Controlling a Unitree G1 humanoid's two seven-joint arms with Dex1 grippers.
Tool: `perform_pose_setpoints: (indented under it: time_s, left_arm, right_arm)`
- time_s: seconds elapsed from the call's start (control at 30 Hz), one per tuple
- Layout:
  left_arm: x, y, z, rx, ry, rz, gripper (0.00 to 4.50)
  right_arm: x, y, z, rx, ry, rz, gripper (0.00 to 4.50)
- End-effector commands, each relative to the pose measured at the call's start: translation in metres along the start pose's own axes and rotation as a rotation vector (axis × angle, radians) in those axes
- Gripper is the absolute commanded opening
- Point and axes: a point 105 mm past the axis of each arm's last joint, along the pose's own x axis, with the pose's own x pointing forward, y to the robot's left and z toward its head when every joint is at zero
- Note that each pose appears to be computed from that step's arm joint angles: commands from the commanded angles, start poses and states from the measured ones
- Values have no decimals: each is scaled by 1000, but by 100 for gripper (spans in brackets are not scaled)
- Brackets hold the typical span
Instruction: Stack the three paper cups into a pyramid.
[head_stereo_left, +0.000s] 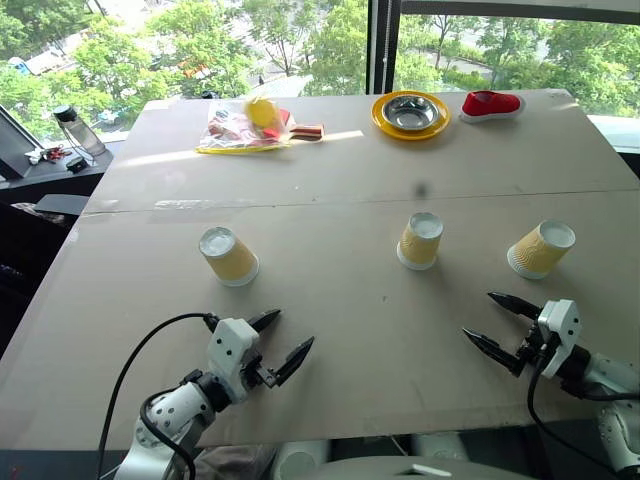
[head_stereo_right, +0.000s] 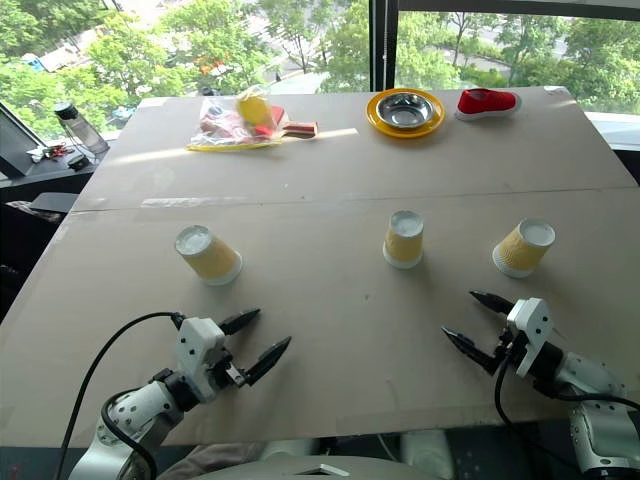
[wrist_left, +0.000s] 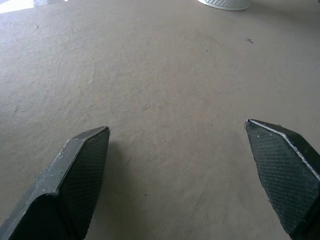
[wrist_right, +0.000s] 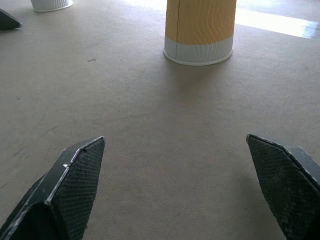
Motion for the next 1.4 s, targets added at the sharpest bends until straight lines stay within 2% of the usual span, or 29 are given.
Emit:
perform_pose_setpoints:
  time_s: [0.03, 0.13, 0.27, 0.73, 1.03, 1.17, 1.27, 1.4]
  left_arm:
    - [-7, 2, -14, 0, 14, 1, 445]
    - [-15, 3, -32, -9, 18, 6, 445]
    - [-18, 3, -37, -2, 6, 3, 445]
    - [-16, 1, -18, 26, -21, -14, 445]
    - [-17, 2, -14, 66, -17, -61, 445]
    - [-9, 1, 10, 77, -65, -115, 445]
    - [5, -1, 52, 123, -127, -175, 445]
    - [11, -10, 91, 136, -169, -288, 445]
  right_arm:
    - [2, -4, 12, -47, -34, -5, 450]
    - [5, -7, 15, -55, -36, 1, 450]
    - [7, -6, 17, -57, -40, 4, 450]
    - [14, 0, 21, -53, -53, 15, 450]
    - [21, -4, 30, -47, -91, -12, 450]
    - [34, -12, 48, -35, -157, -53, 450]
    - [57, -18, 61, -40, -183, -79, 450]
    - [82, -23, 82, -26, -260, -83, 450]
